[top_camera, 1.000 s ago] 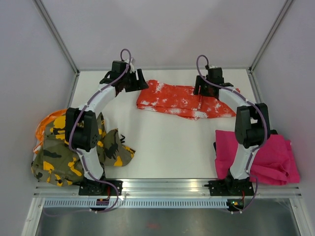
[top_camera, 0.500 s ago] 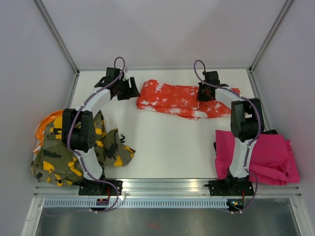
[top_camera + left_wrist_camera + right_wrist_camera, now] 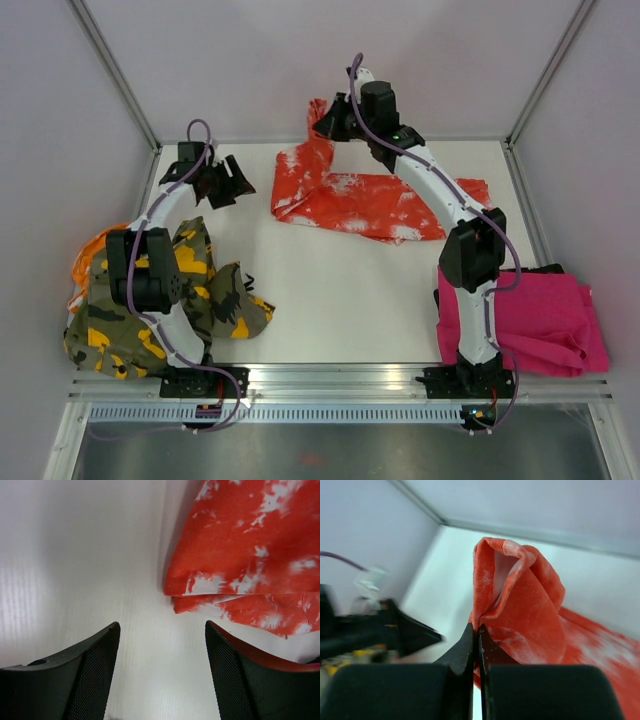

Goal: Fold and stack the trousers
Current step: Fold the trousers

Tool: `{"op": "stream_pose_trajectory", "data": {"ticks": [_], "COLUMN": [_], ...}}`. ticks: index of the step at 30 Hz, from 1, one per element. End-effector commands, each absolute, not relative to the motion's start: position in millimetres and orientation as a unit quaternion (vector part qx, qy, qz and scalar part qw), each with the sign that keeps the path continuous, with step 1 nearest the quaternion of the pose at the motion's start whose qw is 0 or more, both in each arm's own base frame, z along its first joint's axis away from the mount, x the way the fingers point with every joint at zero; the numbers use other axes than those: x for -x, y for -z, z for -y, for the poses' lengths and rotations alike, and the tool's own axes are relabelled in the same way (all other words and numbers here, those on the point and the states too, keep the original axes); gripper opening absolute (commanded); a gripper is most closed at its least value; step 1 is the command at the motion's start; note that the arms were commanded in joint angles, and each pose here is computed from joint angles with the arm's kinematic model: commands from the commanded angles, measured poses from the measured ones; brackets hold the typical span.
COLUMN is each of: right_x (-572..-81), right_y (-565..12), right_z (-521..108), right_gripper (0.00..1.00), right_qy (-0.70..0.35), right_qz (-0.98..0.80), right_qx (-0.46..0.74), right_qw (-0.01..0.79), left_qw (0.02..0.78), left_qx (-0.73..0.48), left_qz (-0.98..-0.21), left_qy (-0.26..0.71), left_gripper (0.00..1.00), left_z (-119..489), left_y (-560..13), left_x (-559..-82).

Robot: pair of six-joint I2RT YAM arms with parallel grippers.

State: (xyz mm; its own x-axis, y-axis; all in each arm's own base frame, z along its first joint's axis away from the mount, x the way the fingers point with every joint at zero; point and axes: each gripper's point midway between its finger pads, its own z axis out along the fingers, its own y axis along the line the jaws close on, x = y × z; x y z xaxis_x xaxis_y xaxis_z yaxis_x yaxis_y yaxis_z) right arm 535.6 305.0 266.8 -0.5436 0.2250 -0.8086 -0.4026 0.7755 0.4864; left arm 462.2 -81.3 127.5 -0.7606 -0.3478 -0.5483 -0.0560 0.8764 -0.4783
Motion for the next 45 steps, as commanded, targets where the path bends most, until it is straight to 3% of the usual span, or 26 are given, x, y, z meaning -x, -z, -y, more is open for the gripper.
{"op": "stream_pose_trajectory", "data": {"ticks": [1,6,11,20,28,33,39,45], "right_x": [-529,-527,-539,-531,-521,-530,-540,-537], "right_y": [-327,-365,-320,-246,-231,-284,-363,-379], "right_z": [-369,-416,-433,-361,-303,-310,-320,-340], "right_gripper": [0.00,0.00,0.00,0.00,0.00,0.00,0.00,0.00], "right_qy": [-0.447,-0.539,-0.550,-0.350,-0.279,-0.307,-0.336,-0.392], "right_qz": [-0.750,-0.673,-0.695,-0.807,-0.837,-0.806,-0.749,-0.732], "right_qx": [0.061,0.077,0.062,0.038,0.012,0.034,0.063,0.066], "right_qw": [0.483,0.500,0.458,0.473,0.471,0.505,0.568,0.552], "left_qw": [0.337,0.343,0.356,0.359,0.357,0.372,0.413,0.510], "left_qx": [0.174,0.219,0.225,0.205,0.185,0.118,0.027,0.012], "left_qz": [-0.891,-0.881,-0.873,-0.871,-0.875,-0.885,-0.900,-0.822], "left_qy": [0.248,0.242,0.246,0.265,0.271,0.255,0.140,0.252], "left_gripper": [0.74,0.73,0.73,0.72,0.68,0.68,0.69,0.64], "left_z": [52,15,0,6,18,49,108,160], "left_y": [-133,-129,-139,-146,-141,-147,-145,-192], "left_x": [-468,-469,-471,-471,-469,-466,-448,-410]}}
